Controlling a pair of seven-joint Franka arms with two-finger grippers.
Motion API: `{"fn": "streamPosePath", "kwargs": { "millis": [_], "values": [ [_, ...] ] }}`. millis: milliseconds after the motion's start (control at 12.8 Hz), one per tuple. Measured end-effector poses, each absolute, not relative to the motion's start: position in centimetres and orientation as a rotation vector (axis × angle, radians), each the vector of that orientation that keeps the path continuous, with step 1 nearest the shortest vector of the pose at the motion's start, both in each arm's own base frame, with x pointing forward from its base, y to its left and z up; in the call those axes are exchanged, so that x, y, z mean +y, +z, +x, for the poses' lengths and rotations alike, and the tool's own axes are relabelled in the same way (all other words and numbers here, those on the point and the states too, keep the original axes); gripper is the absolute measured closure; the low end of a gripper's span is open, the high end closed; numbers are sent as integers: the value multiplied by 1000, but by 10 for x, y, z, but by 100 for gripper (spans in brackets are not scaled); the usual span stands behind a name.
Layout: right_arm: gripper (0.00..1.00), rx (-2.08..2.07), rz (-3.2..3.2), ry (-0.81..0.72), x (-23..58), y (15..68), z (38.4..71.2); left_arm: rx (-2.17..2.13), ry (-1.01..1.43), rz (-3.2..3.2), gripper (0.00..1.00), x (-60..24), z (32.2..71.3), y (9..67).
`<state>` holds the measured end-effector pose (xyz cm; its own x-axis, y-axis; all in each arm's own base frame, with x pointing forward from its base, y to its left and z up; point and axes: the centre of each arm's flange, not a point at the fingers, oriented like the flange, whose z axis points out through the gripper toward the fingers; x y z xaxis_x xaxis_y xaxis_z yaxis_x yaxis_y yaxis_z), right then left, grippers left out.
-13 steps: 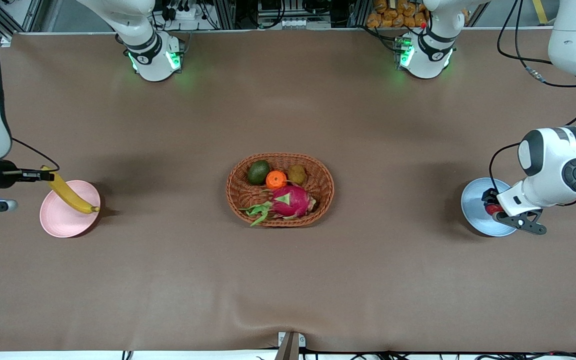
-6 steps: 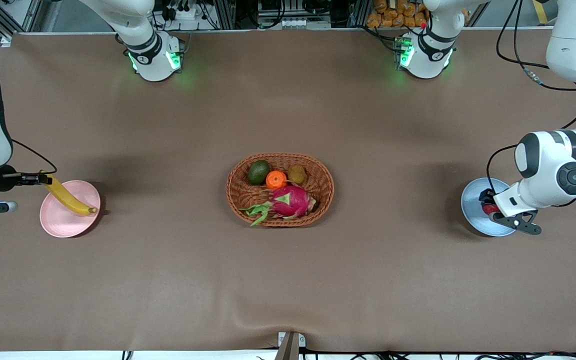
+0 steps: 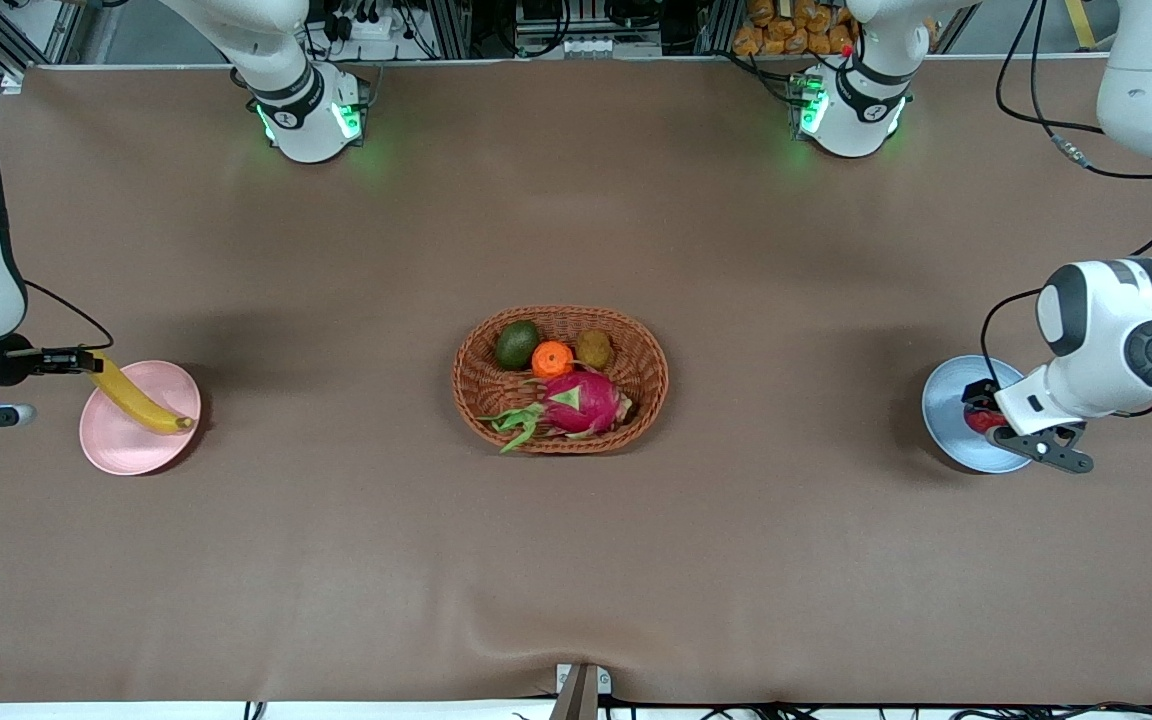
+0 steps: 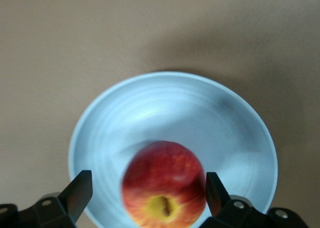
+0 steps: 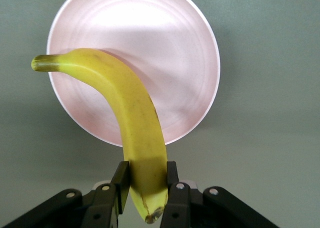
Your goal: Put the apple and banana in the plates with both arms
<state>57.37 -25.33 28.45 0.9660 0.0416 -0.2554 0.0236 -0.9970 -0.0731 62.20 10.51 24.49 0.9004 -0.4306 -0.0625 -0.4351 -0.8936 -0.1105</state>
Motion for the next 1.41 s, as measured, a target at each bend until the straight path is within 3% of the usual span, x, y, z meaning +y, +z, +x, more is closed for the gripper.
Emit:
{"fn": "streamPosePath", "kwargs": {
  "millis": [469, 547, 939, 1173, 1408],
  "values": [
    [66, -54, -3028, 425, -252, 269, 573, 781, 92, -2887, 0, 62, 634, 388],
    [59, -51, -3023, 426, -252, 265, 573, 791, 103, -2882, 0, 52, 638, 416],
    [4, -45, -3011, 420, -250, 255, 576, 745, -11, -2915, 0, 22, 651, 528],
    [0, -73, -3012, 404, -250, 277, 588, 582, -85, -2960, 0, 6, 634, 581],
    [0, -112, -3027, 340, -249, 354, 619, 391, -88, -2986, 0, -19, 601, 626]
  ]
}}
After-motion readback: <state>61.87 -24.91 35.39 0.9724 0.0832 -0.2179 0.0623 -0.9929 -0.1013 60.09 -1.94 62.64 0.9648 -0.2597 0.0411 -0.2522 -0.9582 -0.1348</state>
